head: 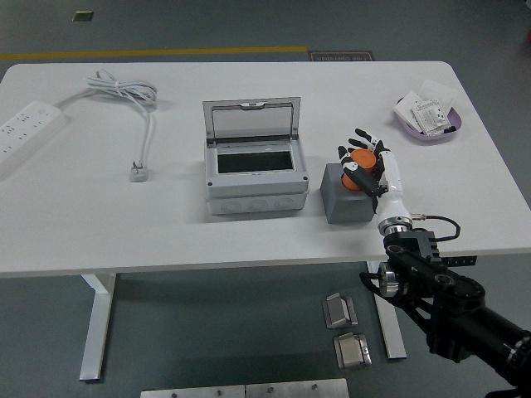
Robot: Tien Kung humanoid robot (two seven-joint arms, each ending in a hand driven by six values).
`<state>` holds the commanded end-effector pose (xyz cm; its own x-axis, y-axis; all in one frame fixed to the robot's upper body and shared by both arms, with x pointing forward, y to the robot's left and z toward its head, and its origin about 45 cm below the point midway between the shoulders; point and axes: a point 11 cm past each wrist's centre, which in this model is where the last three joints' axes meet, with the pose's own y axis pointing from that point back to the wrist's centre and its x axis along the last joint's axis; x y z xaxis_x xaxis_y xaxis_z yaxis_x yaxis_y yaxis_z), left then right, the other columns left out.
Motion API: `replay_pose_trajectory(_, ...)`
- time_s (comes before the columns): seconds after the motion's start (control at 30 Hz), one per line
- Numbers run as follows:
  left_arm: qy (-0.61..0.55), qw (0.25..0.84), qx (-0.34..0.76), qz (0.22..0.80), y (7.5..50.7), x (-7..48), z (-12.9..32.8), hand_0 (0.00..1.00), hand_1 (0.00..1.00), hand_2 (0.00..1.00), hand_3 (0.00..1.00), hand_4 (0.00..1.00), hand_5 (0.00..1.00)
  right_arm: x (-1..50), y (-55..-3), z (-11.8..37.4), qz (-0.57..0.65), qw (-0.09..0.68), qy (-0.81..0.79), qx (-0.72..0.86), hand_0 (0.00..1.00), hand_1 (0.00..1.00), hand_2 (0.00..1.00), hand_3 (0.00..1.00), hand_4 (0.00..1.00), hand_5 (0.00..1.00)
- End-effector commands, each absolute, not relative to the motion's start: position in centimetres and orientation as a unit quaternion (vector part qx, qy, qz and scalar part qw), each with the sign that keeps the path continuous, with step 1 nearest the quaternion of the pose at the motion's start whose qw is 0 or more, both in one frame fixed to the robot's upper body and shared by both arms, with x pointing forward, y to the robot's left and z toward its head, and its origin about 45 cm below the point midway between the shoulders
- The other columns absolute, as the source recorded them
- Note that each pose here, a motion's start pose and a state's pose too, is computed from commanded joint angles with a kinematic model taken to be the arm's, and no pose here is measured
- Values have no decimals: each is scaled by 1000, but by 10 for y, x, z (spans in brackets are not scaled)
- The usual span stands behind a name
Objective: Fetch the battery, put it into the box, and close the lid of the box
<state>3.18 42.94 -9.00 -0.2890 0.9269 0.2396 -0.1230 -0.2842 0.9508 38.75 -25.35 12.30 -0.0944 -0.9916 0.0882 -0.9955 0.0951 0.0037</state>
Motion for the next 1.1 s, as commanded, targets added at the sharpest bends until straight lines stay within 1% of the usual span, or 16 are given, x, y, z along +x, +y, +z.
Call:
replay_pose_trajectory(0.1, 450, 395, 447, 665, 429, 32, -90, 655, 718, 626, 679, 381, 2, 388, -252, 123, 29, 34, -738, 673, 658, 690, 702, 755, 497, 92)
replay_pose_trajectory(0.13, 450, 395, 447, 665, 429, 32, -90, 654, 718, 627, 680, 382, 2, 388, -252, 123, 29, 35, -737, 674, 660, 681, 676, 729, 306, 37)
replay_pose_trajectory(0.5, 450, 395, 447, 665, 429, 32, -90, 654, 718, 627, 679, 381, 2, 387, -251, 122, 27, 35, -737, 674, 661, 671, 664, 713, 316, 29)
replay_pose_trajectory(0.53, 450, 395, 447, 665, 429, 32, -90, 655, 718, 627, 679, 381, 2, 387, -251, 122, 26, 35, -737, 674, 646, 649, 623, 678, 332, 37)
replay_pose_trajectory(0.7, 450, 395, 447, 665, 429, 32, -90, 655, 718, 627, 679, 381, 2, 386, -248, 122, 21, 33, -736, 675, 646, 649, 623, 678, 332, 37)
replay_pose_trajectory(0.73, 450, 395, 447, 665, 429, 32, -90, 655, 720, 627, 679, 381, 2, 386, -248, 122, 20, 33, -736, 676, 599, 565, 533, 584, 249, 90)
replay_pose_trajectory(0.9, 450, 395, 447, 665, 428, 32, -90, 655, 720, 627, 679, 381, 2, 385, -243, 123, 17, 34, -733, 679, 599, 565, 533, 584, 249, 90)
replay_pose_trajectory(0.93, 450, 395, 447, 665, 428, 32, -90, 655, 720, 626, 678, 380, 2, 385, -242, 124, 16, 34, -733, 680, 498, 461, 456, 476, 105, 2)
replay_pose_trajectory(1.1, 449, 395, 448, 664, 429, 32, -90, 655, 720, 626, 678, 380, 2, 386, -240, 125, 13, 32, -731, 681, 498, 461, 456, 476, 105, 2)
